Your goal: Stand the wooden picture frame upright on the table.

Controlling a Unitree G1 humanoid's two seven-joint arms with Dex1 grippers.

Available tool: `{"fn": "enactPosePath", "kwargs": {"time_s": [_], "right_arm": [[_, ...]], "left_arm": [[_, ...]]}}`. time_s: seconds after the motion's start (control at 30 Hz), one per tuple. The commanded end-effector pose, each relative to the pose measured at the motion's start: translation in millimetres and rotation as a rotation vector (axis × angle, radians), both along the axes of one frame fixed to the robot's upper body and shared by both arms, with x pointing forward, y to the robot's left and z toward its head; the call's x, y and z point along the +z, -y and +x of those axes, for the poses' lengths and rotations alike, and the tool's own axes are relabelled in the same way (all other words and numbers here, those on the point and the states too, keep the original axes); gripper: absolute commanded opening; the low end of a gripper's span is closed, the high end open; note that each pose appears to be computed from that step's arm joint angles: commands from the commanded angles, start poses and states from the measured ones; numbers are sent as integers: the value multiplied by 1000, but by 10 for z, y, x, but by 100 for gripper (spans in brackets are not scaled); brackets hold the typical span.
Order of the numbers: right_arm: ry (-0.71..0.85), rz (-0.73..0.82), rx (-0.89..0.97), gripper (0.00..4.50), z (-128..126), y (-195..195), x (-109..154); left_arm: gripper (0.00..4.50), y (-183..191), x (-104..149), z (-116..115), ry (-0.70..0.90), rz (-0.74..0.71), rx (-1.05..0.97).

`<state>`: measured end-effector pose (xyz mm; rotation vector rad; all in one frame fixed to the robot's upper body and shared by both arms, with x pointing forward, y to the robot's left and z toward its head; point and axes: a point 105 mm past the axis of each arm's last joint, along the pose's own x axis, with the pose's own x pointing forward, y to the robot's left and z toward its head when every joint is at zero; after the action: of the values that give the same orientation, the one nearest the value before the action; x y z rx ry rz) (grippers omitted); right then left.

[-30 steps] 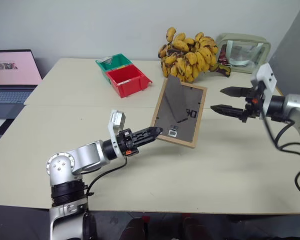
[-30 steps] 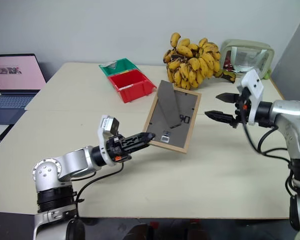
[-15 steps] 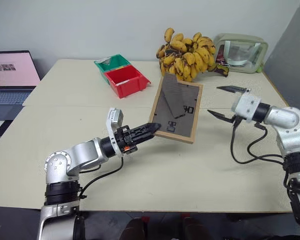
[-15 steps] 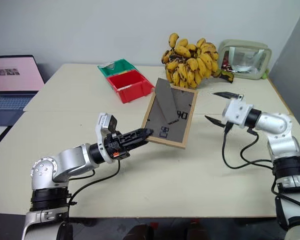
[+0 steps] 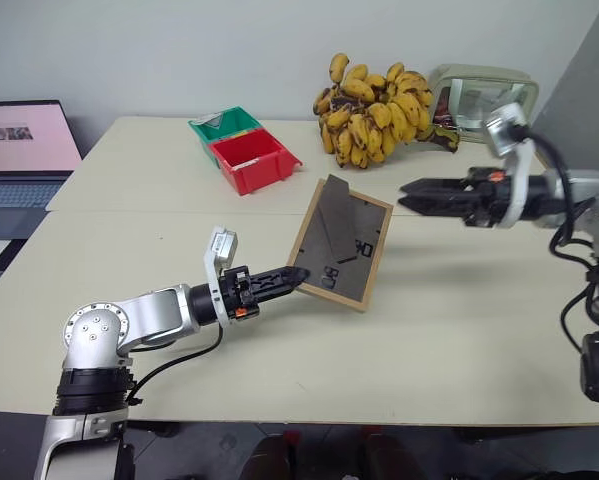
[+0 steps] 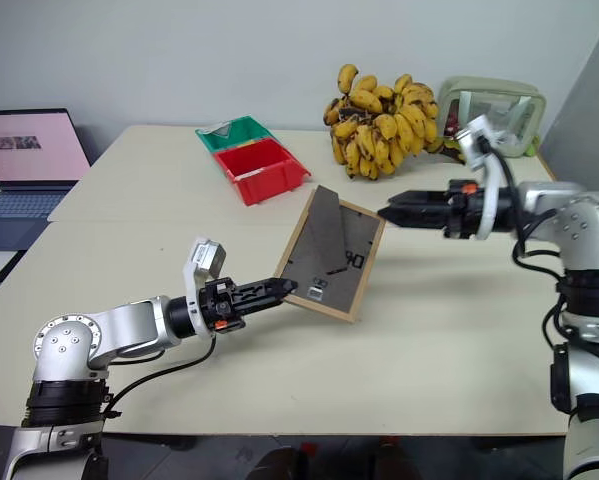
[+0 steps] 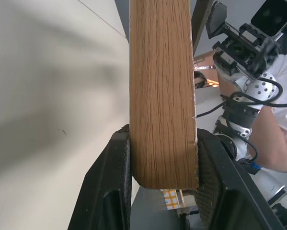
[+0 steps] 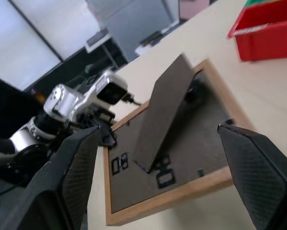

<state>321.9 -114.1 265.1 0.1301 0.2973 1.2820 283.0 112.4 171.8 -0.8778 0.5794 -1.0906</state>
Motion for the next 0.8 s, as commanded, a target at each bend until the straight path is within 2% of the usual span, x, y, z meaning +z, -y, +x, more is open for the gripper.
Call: {"fn": "enactPosePath", "kwargs": {"time_s": [0.03, 0.17, 0.33, 0.57, 0.7, 0.8], "right_arm": [[75, -14, -2, 411, -29, -139, 4], [77, -16, 12, 411, -39, -245, -77], [44, 69, 109, 411, -199, -417, 58], [-77, 152, 158, 411, -355, -210, 199], [-58, 80, 71, 411, -328, -45, 71], [71, -67, -58, 411, -213, 199, -91]], "left_arm": [[132, 78, 200, -47, 84, -56, -52], [132, 95, 204, -69, 89, -59, -59], [132, 82, 184, -100, 82, -54, -60], [132, 27, 157, -115, 64, -54, -44], [132, 24, 127, -133, 48, -53, -43], [132, 29, 131, -133, 44, -59, -42]]}}
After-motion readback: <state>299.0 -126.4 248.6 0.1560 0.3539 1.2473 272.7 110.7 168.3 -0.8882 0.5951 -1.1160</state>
